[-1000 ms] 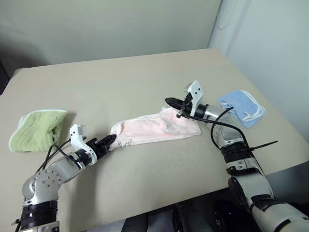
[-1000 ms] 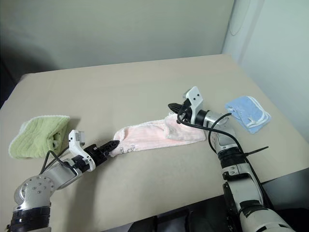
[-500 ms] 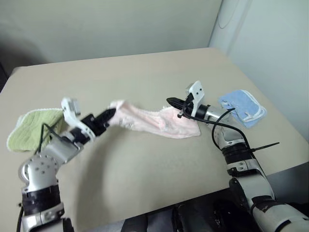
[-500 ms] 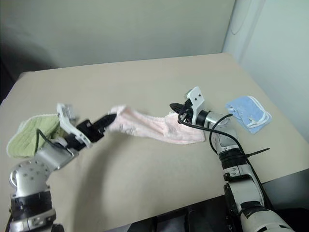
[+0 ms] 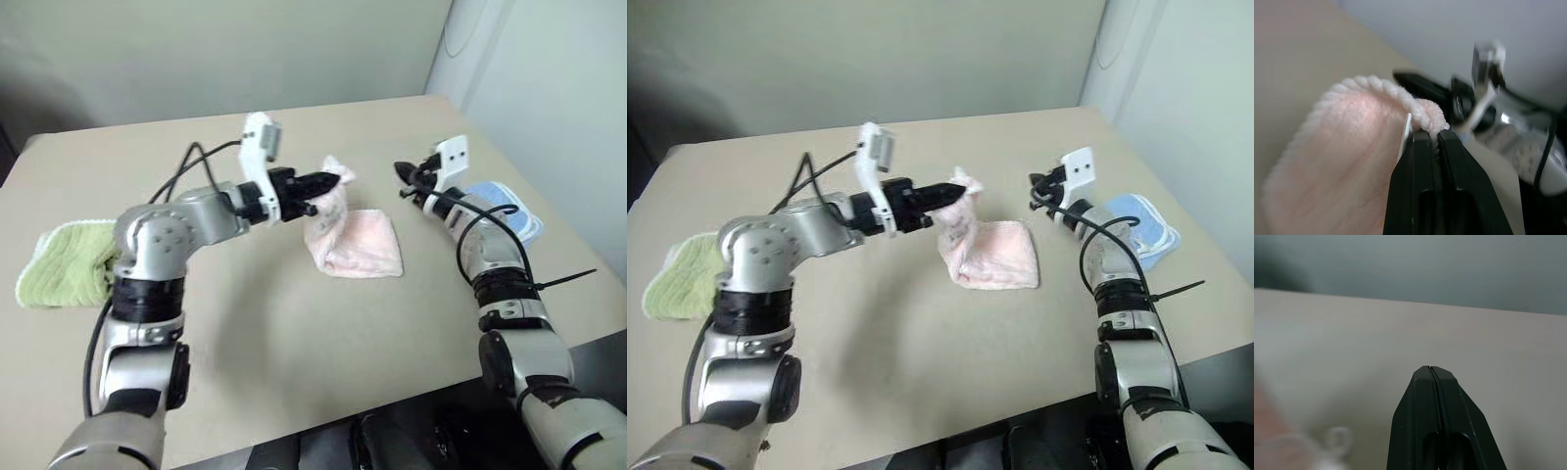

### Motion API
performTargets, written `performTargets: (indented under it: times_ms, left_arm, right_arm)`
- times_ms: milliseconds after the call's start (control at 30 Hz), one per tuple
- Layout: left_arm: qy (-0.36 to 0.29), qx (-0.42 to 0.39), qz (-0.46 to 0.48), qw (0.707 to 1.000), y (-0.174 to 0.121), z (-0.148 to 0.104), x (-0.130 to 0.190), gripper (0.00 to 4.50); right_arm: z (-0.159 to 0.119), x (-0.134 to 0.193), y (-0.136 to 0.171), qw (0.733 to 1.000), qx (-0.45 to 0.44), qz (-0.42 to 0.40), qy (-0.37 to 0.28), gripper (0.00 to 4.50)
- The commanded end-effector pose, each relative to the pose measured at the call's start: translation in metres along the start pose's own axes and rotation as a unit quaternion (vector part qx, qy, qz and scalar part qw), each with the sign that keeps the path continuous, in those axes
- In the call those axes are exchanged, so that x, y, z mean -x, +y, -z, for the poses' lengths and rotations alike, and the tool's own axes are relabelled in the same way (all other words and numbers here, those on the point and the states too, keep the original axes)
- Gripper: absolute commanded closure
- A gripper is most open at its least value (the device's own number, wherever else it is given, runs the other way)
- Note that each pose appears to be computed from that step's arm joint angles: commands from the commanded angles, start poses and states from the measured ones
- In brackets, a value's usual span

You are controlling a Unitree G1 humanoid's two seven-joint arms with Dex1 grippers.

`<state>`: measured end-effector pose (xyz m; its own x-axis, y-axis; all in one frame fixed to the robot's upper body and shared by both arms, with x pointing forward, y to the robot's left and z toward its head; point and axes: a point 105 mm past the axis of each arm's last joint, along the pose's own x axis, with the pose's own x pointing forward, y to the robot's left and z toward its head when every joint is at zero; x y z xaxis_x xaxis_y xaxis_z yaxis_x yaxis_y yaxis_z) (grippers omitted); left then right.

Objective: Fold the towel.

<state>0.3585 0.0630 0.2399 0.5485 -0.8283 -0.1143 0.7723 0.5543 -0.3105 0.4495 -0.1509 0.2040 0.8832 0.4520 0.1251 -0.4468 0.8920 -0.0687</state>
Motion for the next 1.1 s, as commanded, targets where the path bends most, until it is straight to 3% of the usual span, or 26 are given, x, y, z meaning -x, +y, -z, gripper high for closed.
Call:
performTargets:
  times_ms: [33,100,267,367,700,867,967,1033,1100]
  left_arm:
    - [0.071,-0.047,0.035,0.996,-0.011,0.022,-0.022,4.46]
    - [0.111,-0.060,0.042,0.991,-0.011,0.040,-0.031,4.46]
    - [0.138,-0.037,0.070,0.987,-0.014,0.064,-0.046,4.46]
    - [0.146,-0.024,0.068,0.987,-0.011,0.073,-0.050,3.73]
    - [0.077,0.025,0.107,0.991,-0.025,0.051,-0.047,0.12]
    - [-0.026,0.050,0.112,0.992,-0.024,0.009,-0.030,0.03]
    - [-0.085,0.018,0.033,0.996,0.006,-0.018,-0.008,0.03]
    - [-0.106,-0.028,-0.009,0.994,0.023,-0.024,0.007,0.03]
    - [-0.069,-0.104,-0.042,0.991,0.037,-0.005,0.019,0.38]
  right_arm:
    - [-0.018,0.006,-0.017,0.998,0.003,0.045,-0.038,4.50]
    - [-0.017,0.009,-0.019,0.998,0.002,0.051,-0.040,4.50]
    - [-0.010,0.016,-0.015,0.998,0.003,0.052,-0.037,4.50]
    - [-0.008,0.017,-0.014,0.998,-0.001,0.051,-0.036,4.50]
    - [-0.006,0.013,-0.004,0.999,0.000,0.028,-0.028,4.50]
    - [-0.009,0.011,0.006,1.000,0.011,0.001,-0.027,4.50]
    - [-0.014,0.013,0.020,0.998,0.024,-0.044,-0.028,4.50]
    - [-0.018,0.016,0.031,0.996,0.020,-0.078,-0.029,4.50]
    - [-0.018,0.022,0.045,0.992,0.019,-0.122,-0.019,4.50]
